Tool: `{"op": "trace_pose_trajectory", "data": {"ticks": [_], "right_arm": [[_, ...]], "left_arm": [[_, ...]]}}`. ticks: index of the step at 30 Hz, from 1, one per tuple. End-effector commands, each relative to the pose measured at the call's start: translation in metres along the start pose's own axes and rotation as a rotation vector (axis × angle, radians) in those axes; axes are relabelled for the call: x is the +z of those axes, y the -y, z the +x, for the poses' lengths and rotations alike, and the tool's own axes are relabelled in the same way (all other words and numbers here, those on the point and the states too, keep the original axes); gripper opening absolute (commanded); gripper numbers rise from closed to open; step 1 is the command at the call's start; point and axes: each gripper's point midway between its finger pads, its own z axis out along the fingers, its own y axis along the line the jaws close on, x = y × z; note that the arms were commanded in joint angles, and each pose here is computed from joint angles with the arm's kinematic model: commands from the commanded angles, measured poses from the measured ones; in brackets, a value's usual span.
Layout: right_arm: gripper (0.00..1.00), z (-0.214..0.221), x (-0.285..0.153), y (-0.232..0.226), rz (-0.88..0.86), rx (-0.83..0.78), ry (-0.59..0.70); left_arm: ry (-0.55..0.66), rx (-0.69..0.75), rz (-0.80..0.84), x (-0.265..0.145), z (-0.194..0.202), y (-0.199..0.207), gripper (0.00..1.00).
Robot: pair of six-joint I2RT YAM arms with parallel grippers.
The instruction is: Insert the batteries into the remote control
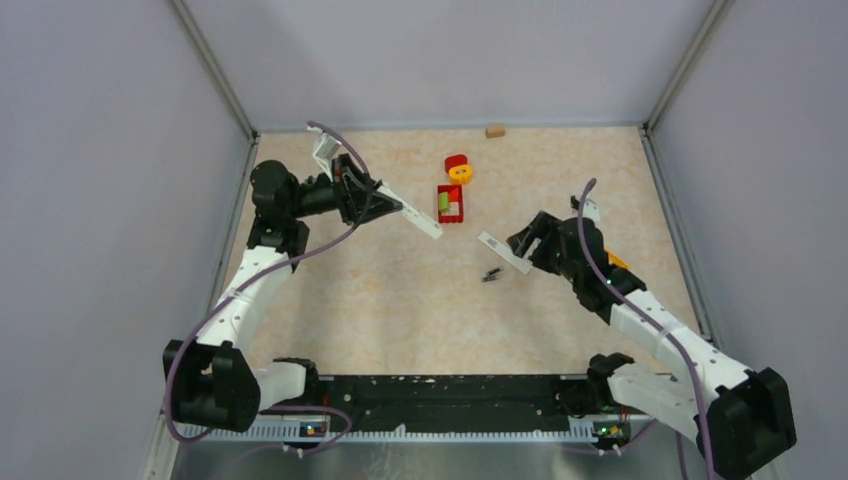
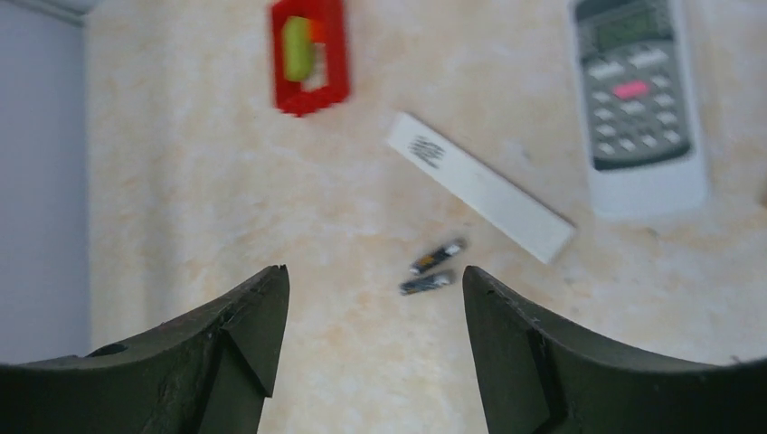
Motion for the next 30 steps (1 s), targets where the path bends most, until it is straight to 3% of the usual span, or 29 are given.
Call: {"op": "trace_pose_trajectory", "data": {"ticks": [1, 4, 7, 12, 23, 25, 28, 29, 30], "right_arm": [[0.71, -0.041, -0.057, -0.116, -0.539, -0.229, 0.046], [0.73, -0.036, -0.112, -0.179, -0.951, -0.374, 0.038], [0.74, -0.026, -0.142, -0.209, -1.135, -0.537, 0.065], [0.74, -0.007, -0.153, -0.24, -1.274, -0.722, 0.046], [0.7, 0.043, -0.15, -0.263, -1.412, -0.87, -0.127], [0.61, 0.046, -0.151, -0.263, -1.422, -0.867, -0.139], [0.28, 0.041, -0.149, -0.267, -1.405, -0.841, -0.118], [0.23, 0.036, -0.15, -0.269, -1.391, -0.822, -0.094], [0.18, 0.031, -0.151, -0.271, -1.386, -0.811, -0.066]], "left_arm": [[0.0, 0.095, 0.082, 0.004, -0.014, 0.023, 0.0], [-0.025, 0.102, 0.129, 0.007, -0.01, 0.033, 0.0], [-0.057, 0.113, 0.187, 0.009, -0.003, 0.045, 0.0], [-0.089, 0.141, 0.255, 0.01, 0.002, 0.064, 0.0], [-0.086, 0.168, 0.282, 0.011, -0.001, 0.08, 0.0], [-0.086, 0.171, 0.287, 0.011, 0.0, 0.082, 0.0], [-0.073, 0.173, 0.276, 0.011, -0.002, 0.084, 0.0], [-0.062, 0.169, 0.264, 0.012, -0.005, 0.084, 0.05], [-0.05, 0.159, 0.247, 0.013, -0.007, 0.083, 0.17]]}}
